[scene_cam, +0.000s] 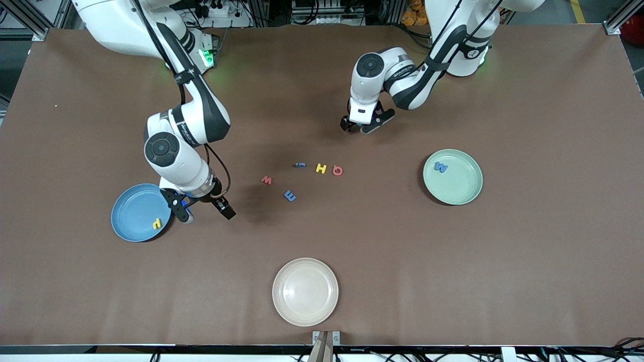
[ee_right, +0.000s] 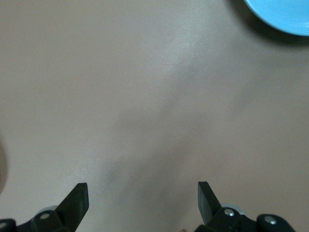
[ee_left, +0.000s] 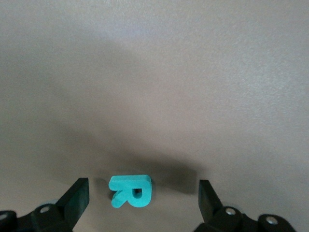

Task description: Sort upper and lower case letters into plates

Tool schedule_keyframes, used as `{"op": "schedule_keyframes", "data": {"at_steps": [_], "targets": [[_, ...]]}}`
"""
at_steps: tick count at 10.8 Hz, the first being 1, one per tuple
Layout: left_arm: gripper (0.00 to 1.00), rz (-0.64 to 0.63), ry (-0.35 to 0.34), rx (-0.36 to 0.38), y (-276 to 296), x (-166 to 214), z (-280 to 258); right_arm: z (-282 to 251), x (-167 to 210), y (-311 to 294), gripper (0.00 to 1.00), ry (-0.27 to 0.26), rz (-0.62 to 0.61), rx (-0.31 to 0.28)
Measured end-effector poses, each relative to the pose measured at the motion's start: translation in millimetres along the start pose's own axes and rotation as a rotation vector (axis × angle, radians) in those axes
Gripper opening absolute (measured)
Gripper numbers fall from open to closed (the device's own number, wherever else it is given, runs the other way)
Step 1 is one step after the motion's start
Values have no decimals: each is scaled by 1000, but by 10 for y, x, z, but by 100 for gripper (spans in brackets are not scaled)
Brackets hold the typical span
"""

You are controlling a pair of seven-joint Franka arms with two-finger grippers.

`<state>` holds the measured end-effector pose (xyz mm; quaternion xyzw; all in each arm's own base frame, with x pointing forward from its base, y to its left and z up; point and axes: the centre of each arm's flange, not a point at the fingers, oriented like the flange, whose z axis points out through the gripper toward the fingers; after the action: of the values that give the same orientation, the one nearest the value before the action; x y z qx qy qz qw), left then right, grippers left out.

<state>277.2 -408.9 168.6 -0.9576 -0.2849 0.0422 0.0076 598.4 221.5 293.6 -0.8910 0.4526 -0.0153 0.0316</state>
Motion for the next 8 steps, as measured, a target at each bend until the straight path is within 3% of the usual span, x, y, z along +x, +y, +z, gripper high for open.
{"op": "schedule_keyframes", "data": {"at_steps": [3, 5, 6, 7, 8], "targets": [[100, 26, 8, 0, -7, -15, 36, -34, -74, -24, 100, -10, 121, -37], [90, 26, 5, 1, -10, -17, 55, -57, -84, -8, 100, -18, 208, -89], [81, 26, 4, -10, 7, -17, 41, -92, -88, -21, 100, -19, 244, -103], [63, 26, 5, -15, 20, -17, 24, -130, -108, -53, 100, -17, 271, -102], [55, 27, 7, -15, 21, -17, 12, -136, -153, -86, 100, -17, 280, -100]]}}
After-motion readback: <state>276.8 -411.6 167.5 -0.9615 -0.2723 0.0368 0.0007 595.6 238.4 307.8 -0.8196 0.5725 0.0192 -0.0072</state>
